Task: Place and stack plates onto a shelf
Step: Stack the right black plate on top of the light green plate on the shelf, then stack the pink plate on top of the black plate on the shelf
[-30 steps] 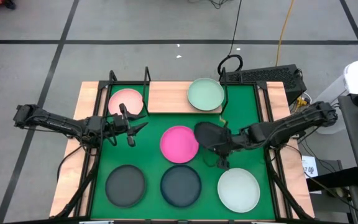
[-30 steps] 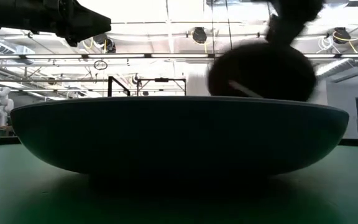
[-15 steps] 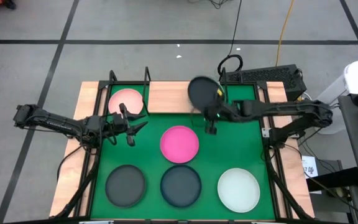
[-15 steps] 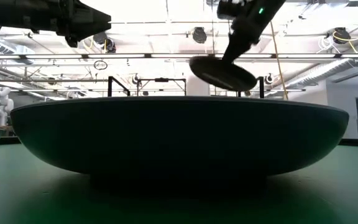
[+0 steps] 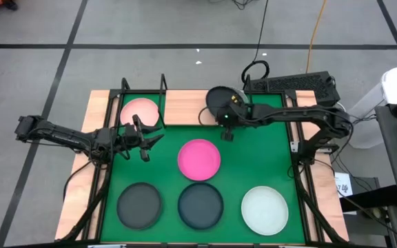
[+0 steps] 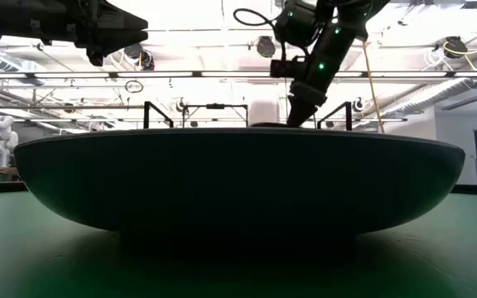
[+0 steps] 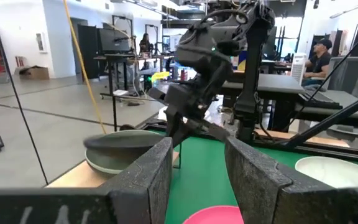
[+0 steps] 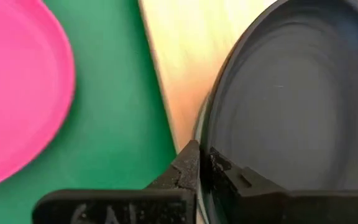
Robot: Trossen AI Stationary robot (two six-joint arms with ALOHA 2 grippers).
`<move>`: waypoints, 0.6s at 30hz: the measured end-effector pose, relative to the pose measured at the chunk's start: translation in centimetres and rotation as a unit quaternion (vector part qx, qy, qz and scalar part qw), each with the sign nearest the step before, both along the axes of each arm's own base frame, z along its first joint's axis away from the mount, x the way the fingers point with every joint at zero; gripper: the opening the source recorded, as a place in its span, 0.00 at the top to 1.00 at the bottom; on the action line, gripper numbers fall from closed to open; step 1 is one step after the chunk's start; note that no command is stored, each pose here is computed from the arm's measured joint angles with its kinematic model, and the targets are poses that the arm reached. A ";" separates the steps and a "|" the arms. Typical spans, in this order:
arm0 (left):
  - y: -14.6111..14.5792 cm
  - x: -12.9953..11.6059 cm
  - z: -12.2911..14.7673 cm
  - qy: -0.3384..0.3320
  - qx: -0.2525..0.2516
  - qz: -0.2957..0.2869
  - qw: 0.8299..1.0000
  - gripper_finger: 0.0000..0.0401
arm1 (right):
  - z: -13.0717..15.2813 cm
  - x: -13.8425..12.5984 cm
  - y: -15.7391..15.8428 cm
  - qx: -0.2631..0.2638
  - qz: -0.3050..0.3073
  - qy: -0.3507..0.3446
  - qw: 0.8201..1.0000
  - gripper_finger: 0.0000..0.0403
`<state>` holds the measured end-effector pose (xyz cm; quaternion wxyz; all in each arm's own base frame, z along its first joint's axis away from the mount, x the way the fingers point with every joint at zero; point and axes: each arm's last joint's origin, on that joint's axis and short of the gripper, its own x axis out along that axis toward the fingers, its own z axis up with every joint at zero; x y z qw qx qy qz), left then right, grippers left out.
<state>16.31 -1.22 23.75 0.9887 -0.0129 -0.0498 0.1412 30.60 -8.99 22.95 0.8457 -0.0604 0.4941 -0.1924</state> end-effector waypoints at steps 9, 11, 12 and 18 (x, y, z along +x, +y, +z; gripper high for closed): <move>0.2 0.0 0.1 -0.013 -0.037 0.010 0.999 0.62 | -0.6 -0.1 -0.8 0.004 -0.013 0.016 1.000 0.85; 0.3 0.0 0.1 -0.012 -0.033 0.012 0.999 0.62 | -0.2 -0.3 -0.7 0.003 -0.011 0.013 1.000 0.82; 0.3 0.0 0.1 -0.011 -0.032 0.012 0.999 0.62 | 0.1 -0.4 -0.5 0.002 -0.009 0.006 1.000 0.80; -0.2 0.4 -0.2 0.005 -0.018 -0.024 1.000 0.62 | 2.3 -0.9 1.8 0.002 0.010 -0.038 0.999 0.76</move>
